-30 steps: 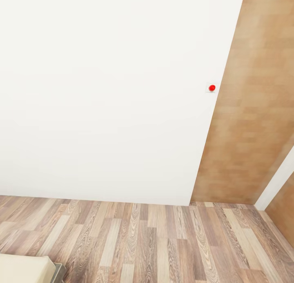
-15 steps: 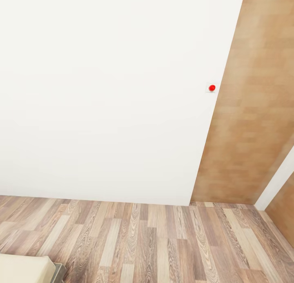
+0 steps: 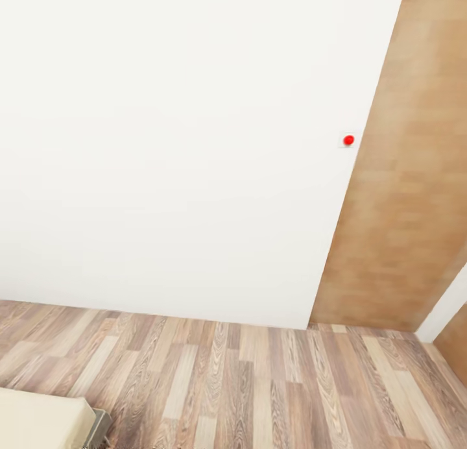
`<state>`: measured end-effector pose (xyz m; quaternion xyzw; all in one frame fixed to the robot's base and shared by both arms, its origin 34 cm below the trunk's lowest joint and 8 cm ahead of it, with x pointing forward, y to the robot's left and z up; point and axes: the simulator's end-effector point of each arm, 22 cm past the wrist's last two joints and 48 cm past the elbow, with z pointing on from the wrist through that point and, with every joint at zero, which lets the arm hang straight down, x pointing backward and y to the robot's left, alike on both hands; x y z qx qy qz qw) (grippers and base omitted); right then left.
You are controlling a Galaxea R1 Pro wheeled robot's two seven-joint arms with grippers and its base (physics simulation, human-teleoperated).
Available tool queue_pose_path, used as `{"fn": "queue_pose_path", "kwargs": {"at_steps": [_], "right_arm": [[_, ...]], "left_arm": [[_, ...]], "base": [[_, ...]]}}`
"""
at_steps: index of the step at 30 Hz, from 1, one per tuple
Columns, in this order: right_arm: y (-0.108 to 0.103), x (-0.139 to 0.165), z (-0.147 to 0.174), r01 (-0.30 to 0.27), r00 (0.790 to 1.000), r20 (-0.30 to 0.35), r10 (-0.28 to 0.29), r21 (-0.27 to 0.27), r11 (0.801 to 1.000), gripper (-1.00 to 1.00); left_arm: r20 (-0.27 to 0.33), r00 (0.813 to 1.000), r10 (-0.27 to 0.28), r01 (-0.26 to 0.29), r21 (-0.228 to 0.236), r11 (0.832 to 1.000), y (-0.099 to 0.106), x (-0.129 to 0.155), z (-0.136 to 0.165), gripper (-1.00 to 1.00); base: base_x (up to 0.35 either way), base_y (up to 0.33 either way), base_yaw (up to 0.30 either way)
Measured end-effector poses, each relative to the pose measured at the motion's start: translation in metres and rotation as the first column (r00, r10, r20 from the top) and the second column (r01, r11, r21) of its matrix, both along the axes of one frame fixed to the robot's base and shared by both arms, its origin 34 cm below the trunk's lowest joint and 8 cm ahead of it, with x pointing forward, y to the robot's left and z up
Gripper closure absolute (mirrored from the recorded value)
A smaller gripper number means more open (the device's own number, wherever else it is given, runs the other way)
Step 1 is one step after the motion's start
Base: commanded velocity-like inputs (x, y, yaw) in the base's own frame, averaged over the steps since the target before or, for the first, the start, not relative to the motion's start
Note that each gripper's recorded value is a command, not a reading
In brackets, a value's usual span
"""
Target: Put all the toys in the child's room - the three board games (two on the bed and one on the table), the two jigsaw puzzles on the table, and the tennis ball on the table - inside the toy box on the table in the child's room.
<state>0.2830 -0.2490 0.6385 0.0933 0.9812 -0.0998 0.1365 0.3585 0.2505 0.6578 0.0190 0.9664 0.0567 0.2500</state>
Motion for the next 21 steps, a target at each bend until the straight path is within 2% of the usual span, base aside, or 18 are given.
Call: {"fn": "queue_pose_path", "kwargs": {"at_steps": [7,21], "right_arm": [[-0.0004,0.0003,0.0001,0.000,1.000,0.001,0.000,-0.001,1.000,-1.00],[-0.0005,0.0003,0.0002,0.000,1.000,0.002,0.000,-0.002,1.000,-1.00]], "left_arm": [[0.007,1.000,0.004,-0.004,0.000,1.000,0.0012,0.0011,0.0007,-1.00],[0.010,1.000,0.004,-0.004,-0.002,1.000,-0.0006,0.0015,0.0010,-1.00]], "base": [[0.000,-0.109,0.280],[0.006,-0.011,0.290]]}}
